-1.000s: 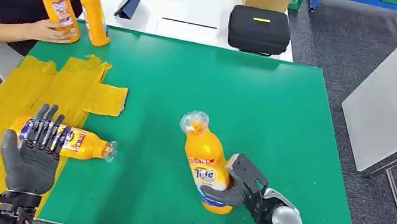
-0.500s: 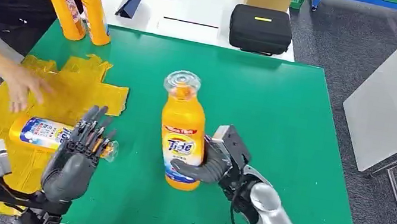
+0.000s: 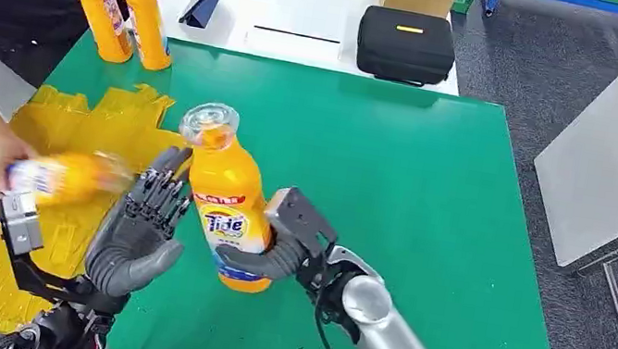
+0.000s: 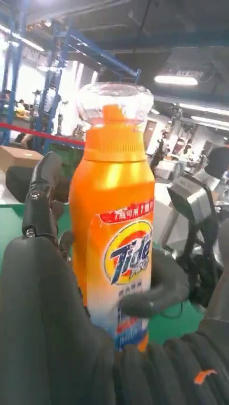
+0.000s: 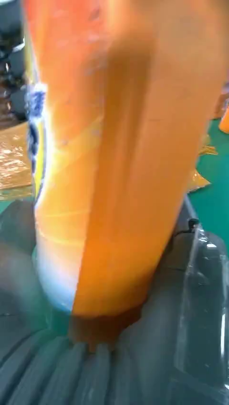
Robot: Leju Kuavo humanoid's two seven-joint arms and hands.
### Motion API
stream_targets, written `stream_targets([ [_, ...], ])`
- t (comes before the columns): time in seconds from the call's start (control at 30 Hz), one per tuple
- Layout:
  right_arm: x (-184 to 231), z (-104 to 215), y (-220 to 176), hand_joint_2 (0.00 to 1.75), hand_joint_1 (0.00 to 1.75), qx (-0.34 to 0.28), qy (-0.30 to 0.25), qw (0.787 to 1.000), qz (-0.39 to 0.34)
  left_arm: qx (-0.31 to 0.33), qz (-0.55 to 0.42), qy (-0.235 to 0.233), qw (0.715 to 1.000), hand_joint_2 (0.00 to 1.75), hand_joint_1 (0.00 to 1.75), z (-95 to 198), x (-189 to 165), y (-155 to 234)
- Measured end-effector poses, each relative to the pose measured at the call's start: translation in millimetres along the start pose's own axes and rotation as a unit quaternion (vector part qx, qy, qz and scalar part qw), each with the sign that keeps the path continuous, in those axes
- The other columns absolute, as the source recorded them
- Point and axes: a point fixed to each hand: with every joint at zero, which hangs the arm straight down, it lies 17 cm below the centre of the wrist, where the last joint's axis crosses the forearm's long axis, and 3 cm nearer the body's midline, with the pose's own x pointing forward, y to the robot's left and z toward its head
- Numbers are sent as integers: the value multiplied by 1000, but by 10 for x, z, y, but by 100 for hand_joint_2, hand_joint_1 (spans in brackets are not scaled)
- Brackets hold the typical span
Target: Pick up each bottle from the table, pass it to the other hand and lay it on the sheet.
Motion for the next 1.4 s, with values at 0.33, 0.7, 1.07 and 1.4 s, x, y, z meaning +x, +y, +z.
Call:
stream_targets([
  [0.33,-95,-106,290,175,175,19,19,997,66,31,-12,-14,999,175,0,-29,81,172],
  [0.7,-16,-239,393,175,175,15,22,990,137,41,-12,-18,999,175,0,-33,142,227],
  [1.07,153,-356,364,175,175,10,31,988,151,30,-9,-4,1000,175,0,-110,122,161],
  [1.4,312,-362,299,175,175,-7,-3,983,181,7,-45,-8,999,175,0,-165,125,28],
])
